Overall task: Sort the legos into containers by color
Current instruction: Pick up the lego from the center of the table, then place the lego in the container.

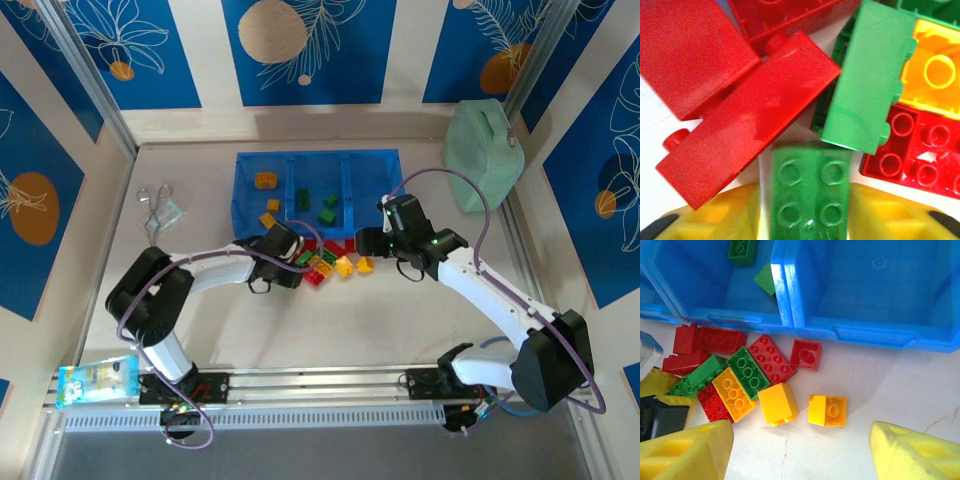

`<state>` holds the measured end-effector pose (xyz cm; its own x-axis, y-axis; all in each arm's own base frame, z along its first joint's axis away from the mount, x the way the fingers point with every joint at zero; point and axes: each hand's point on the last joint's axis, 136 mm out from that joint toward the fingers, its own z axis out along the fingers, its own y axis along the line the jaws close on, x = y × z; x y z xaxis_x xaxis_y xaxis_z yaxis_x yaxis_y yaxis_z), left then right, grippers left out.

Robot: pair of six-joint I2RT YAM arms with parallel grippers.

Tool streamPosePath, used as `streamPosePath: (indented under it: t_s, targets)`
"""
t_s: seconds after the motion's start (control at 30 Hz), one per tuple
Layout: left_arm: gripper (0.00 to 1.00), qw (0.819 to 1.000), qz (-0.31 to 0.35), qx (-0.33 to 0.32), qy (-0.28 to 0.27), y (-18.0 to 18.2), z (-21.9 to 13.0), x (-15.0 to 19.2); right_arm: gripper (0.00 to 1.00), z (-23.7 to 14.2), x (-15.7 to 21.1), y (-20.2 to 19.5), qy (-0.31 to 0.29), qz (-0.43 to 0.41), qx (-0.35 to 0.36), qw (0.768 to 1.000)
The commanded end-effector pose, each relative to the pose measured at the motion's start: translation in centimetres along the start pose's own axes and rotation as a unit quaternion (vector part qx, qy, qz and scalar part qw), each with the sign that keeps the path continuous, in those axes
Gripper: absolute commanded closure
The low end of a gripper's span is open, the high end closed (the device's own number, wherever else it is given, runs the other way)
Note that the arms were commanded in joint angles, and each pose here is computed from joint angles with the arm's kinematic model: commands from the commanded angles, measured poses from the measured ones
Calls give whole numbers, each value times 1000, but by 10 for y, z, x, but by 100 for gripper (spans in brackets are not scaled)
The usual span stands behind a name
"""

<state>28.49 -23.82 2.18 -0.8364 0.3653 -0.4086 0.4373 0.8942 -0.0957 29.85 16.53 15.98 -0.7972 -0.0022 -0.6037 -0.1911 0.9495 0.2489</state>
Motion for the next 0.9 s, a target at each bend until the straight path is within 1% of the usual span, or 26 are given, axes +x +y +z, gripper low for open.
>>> streamPosePath:
  t_s: [0.0,0.1,0.17,0.23,0.4,0.53,0.7,0.87]
  targets:
    - [61,999,26,-11,37,-9,2,19,28,-5,-3,2,-13,14,-15,1000]
    - [66,999,35,-20,36,-12,-5,21,28,-6,-3,1,-16,17,-17,1000]
    - [68,999,31,-12,28,-16,-14,18,29,-6,-3,0,-17,19,-17,1000]
    - [68,1000,21,-2,8,-21,-28,9,29,-6,-2,0,-17,21,-19,999]
    - [68,996,8,32,-84,-36,-80,-39,29,-3,1,-1,-15,30,-23,999]
    - [68,991,26,34,-126,-43,-104,-84,29,0,5,1,-9,38,-31,999]
    - [69,988,22,35,-152,-40,-103,-144,29,-4,10,-5,-1,50,-18,999]
    - [68,989,13,25,-146,-30,-80,-191,29,-9,26,-11,10,59,-15,998]
